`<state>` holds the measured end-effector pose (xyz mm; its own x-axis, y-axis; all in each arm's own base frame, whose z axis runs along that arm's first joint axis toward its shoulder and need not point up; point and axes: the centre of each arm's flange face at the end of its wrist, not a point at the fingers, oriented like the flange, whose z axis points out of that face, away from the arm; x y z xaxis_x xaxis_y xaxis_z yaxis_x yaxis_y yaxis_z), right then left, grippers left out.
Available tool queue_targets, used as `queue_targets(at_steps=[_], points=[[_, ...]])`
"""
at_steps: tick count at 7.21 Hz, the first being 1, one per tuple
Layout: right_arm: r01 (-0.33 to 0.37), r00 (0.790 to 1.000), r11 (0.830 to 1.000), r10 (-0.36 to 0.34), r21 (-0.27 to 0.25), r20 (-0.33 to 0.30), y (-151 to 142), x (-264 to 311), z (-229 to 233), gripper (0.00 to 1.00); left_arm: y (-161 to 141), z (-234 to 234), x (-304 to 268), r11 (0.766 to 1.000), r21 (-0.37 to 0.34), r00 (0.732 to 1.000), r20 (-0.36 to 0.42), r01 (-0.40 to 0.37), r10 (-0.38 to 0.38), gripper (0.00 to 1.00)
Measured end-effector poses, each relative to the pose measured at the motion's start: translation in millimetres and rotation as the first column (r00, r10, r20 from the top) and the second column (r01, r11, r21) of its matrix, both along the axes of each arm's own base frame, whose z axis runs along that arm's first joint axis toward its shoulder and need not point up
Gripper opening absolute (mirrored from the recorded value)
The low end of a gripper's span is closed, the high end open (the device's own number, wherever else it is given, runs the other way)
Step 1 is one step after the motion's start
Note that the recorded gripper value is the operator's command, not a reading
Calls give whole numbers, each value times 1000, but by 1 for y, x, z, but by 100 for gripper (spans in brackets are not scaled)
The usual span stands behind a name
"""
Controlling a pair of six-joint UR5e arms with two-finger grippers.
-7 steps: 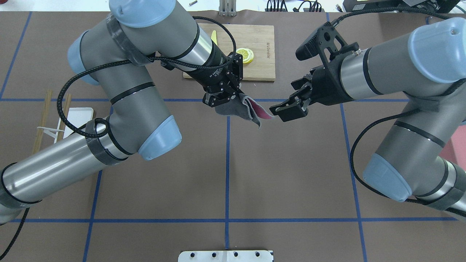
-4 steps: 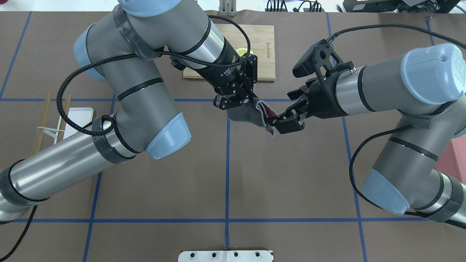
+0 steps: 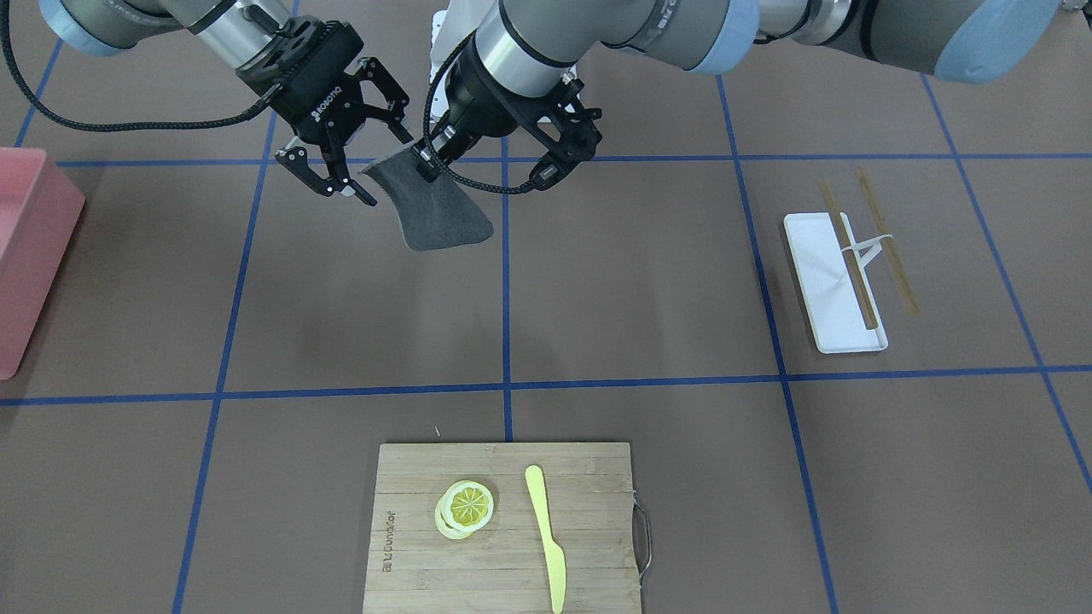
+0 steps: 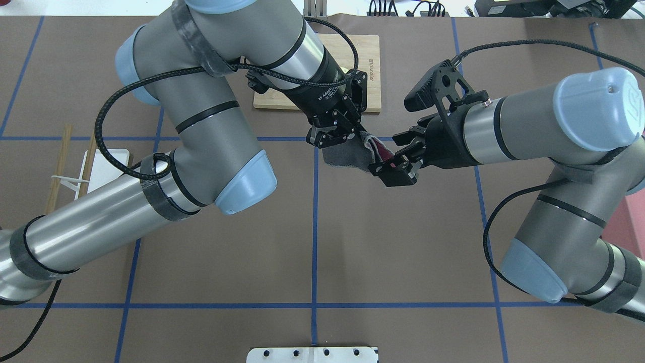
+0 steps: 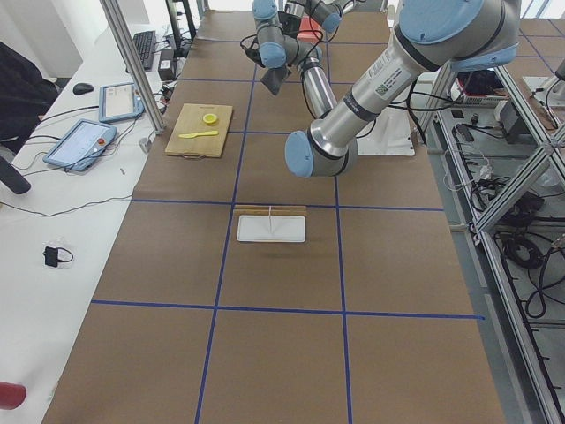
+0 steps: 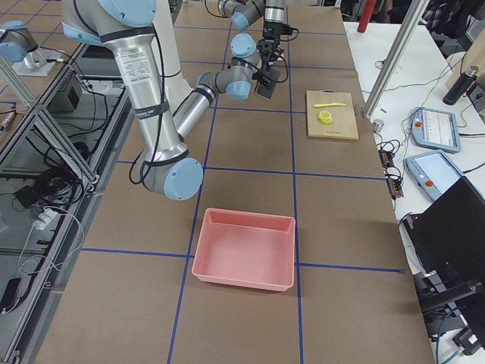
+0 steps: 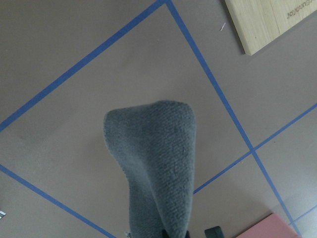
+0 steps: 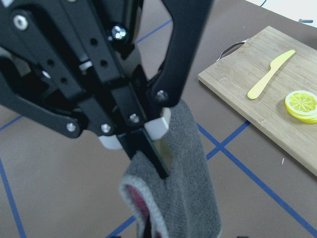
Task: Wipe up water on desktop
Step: 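Bring the cloth to the right gripper and grasp it while the left gripper holds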
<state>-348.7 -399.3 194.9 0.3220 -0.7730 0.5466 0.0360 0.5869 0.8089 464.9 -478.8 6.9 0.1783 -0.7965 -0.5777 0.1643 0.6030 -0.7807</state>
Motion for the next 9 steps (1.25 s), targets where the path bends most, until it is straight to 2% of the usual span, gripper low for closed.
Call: queue_targets(at_steps=[3,4,6,7,8,9], points=[[-3,1000,1000,3,-24,10,1,0,-2,22,-2,2,3,1000,-5,1000,6,0,0,0],[-3,1000,1000,3,-25,12,2,1,-2,1,-3,1,3,1000,-6,1000,6,0,0,0],[-4,1000,1000,4,-28,15,2,1,-3,0,-4,-2,5,1000,-5,1000,6,0,0,0],[-4,1000,1000,5,-28,17,2,2,-4,0,-4,-2,5,1000,1,1000,5,-1,1,25],[-7,1000,999,8,-38,23,3,3,-4,0,-5,-1,5,1000,11,1000,5,-2,2,54],[-11,1000,998,12,-57,29,3,4,-5,0,-5,0,5,1000,23,1000,4,-1,1,97]])
